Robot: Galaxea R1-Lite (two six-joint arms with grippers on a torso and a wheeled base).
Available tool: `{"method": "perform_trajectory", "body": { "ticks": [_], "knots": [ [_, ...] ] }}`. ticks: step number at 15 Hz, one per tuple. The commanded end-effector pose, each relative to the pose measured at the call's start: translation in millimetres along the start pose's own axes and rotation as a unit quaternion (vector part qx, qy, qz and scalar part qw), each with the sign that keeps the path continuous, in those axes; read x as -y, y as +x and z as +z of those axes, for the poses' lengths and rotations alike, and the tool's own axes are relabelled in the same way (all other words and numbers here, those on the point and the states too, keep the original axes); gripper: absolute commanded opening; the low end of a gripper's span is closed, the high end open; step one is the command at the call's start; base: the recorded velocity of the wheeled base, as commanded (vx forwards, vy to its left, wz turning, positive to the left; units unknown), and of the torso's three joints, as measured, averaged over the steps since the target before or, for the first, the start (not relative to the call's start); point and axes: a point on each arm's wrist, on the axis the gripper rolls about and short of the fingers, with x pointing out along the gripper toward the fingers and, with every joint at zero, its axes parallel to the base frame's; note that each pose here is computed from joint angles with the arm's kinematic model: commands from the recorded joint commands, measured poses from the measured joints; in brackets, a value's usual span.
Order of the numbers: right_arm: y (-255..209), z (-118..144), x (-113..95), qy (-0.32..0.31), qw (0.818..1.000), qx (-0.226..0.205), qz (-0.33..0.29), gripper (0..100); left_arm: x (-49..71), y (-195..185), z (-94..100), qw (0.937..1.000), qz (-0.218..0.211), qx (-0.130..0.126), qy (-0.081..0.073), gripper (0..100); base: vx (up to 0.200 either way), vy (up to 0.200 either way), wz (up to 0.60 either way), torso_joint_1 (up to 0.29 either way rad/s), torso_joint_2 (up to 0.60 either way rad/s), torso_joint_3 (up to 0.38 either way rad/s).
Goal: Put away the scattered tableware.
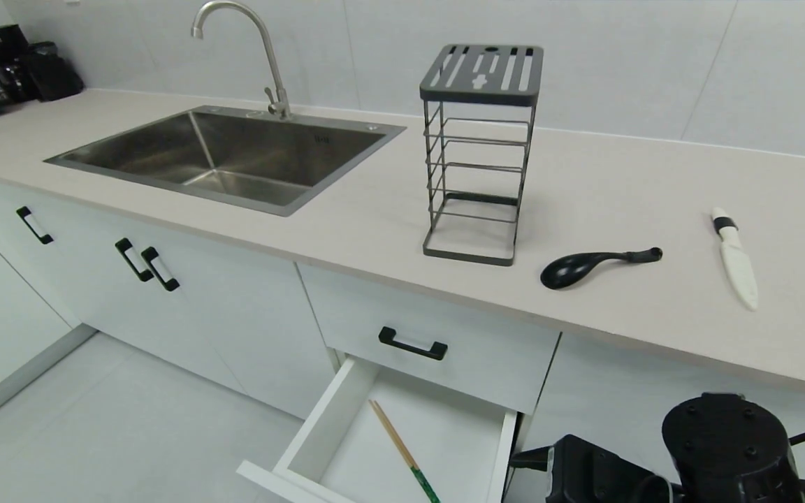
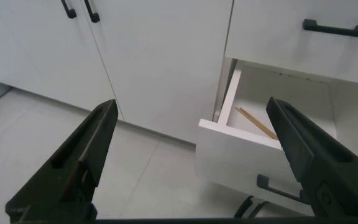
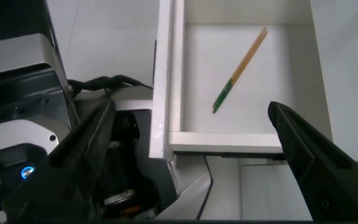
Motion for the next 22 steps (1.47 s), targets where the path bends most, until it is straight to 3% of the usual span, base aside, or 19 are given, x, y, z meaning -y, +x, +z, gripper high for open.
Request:
{"method": "perform_trajectory", "body": {
  "ticks": [1,14,22],
  "knots": [
    [4.6,0.2,0.7,0.0,1.0,-0.003,0.002,100,0.0,0.0,-0.1,1.0,0.0,-0.001,0.0,100,0.0,0.0,0.0,0.115,-0.5,-0.222],
    [24.3,25.2,5.5,-0.008,0.999,0.032,0.018,100,0.0,0.0,0.0,1.0,0.0,0.0,0.0,100,0.0,0.0,0.0,0.309,-0.52,-0.248],
    [29.0,4.6,0.0,0.039,0.998,-0.008,0.046,100,0.0,0.0,-0.1,1.0,0.0,-0.001,0.0,100,0.0,0.0,0.0,0.252,-0.49,-0.238]
  ]
}}
